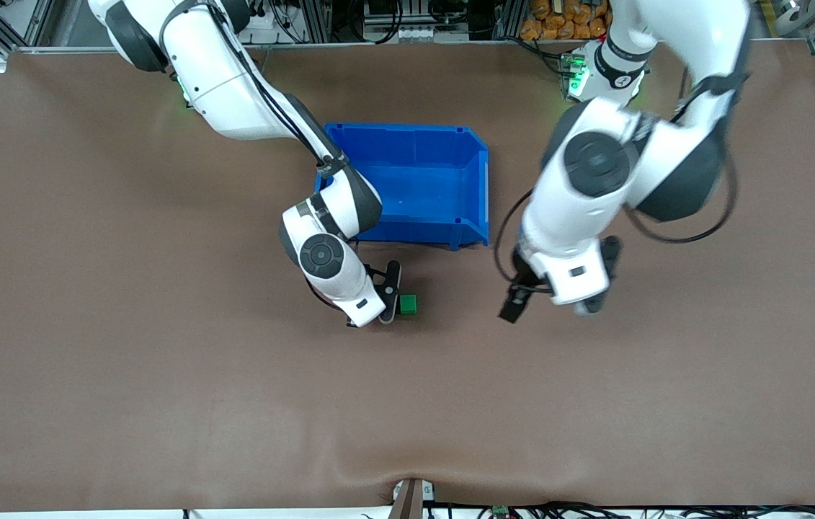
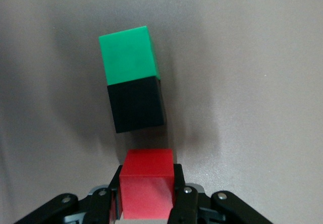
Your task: Attach green and red cubes to black cube
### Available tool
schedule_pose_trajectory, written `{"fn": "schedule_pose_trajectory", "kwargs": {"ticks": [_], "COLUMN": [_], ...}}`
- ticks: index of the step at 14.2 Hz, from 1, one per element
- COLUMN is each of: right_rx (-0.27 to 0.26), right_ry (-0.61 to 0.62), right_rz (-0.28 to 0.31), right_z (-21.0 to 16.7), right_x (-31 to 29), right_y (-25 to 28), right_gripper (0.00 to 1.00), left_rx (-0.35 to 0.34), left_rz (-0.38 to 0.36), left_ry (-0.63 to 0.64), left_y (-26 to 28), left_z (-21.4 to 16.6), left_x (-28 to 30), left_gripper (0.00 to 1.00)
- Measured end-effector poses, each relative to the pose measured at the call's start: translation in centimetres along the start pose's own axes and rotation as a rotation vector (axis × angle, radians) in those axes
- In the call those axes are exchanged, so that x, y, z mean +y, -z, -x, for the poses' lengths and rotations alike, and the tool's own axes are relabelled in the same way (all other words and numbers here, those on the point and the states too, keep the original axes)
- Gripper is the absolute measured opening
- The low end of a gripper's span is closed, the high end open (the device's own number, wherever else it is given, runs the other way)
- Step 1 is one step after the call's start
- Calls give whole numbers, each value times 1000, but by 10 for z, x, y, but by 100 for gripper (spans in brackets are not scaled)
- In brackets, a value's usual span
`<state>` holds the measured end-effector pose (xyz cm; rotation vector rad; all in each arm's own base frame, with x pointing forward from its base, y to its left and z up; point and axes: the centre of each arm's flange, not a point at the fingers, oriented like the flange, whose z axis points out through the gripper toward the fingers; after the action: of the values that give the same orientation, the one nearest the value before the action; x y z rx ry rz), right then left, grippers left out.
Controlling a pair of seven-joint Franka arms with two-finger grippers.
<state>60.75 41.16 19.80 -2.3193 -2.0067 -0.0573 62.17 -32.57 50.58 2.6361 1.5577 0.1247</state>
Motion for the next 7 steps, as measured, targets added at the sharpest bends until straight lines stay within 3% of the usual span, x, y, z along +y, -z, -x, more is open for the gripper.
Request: {"fn": "schedule_pose_trajectory", "kwargs": {"ticks": [2,7], "right_rx": [-13,-21], "right_ry": [22,17], "right_rz": [25,29], "right_z": [-3,-10], "right_x": [1,-3], "right_y": [2,-5], "right_gripper": [40,40], "left_rx": [10,21], "left_rz": [31,-15], "left_ry": [-54,-195], "left_y": [40,76], "left_z": [-20,-66], "left_x": [-11,-37], "left_gripper": [100,100]}}
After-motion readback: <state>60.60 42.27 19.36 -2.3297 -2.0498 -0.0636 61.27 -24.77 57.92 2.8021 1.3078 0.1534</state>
